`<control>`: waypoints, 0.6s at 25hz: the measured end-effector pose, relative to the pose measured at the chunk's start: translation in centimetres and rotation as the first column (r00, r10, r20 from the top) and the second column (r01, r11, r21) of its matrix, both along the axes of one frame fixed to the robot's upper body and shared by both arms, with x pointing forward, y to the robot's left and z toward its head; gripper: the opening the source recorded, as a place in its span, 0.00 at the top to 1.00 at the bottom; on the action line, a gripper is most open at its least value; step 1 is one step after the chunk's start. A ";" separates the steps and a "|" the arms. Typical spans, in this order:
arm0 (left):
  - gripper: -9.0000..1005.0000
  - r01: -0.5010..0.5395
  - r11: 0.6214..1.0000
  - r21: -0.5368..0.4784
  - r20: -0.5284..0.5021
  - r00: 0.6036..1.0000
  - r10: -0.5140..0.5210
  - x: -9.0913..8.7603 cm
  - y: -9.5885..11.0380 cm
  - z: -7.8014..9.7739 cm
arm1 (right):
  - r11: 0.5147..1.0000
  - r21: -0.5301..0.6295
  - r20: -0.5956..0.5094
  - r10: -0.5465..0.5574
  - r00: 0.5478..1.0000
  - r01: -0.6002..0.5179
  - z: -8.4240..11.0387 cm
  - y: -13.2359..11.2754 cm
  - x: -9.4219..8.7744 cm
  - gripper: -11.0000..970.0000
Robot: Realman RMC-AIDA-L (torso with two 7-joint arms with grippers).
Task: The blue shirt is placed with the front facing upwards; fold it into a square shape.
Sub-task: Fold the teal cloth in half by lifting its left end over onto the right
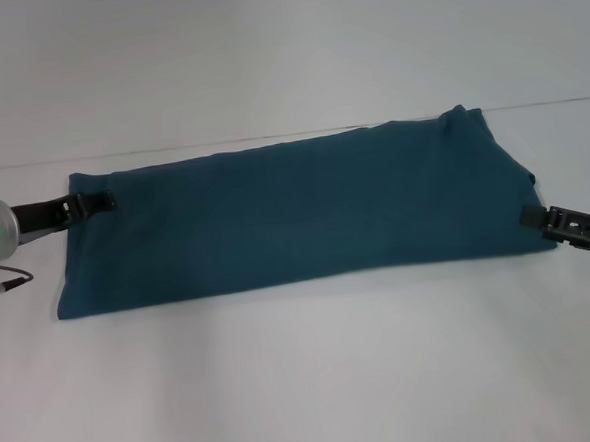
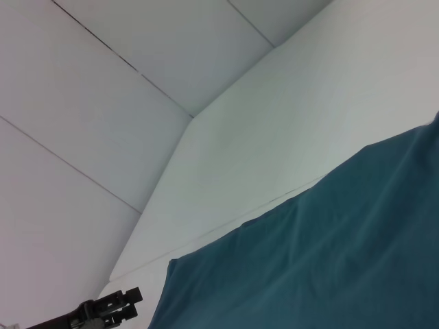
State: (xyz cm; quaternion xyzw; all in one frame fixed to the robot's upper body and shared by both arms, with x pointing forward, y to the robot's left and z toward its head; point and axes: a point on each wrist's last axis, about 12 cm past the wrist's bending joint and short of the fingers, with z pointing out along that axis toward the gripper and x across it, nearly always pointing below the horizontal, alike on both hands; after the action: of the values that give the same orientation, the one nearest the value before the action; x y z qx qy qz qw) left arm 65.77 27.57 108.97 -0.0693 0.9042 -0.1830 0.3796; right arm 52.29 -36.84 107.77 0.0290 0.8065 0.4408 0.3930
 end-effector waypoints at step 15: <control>0.17 0.057 0.986 0.156 0.042 0.997 -0.065 0.0 0.0 -0.7 | 1.000 -0.005 0.005 -0.006 1.000 0.006 0.1 -0.1 0.2 0.02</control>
State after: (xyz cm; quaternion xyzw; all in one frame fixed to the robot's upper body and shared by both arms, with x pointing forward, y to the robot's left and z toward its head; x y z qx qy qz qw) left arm 65.73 27.55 108.26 -0.0076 0.9082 -0.1254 0.3992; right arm 52.48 -36.92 107.87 0.0290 0.8066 0.4376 0.3964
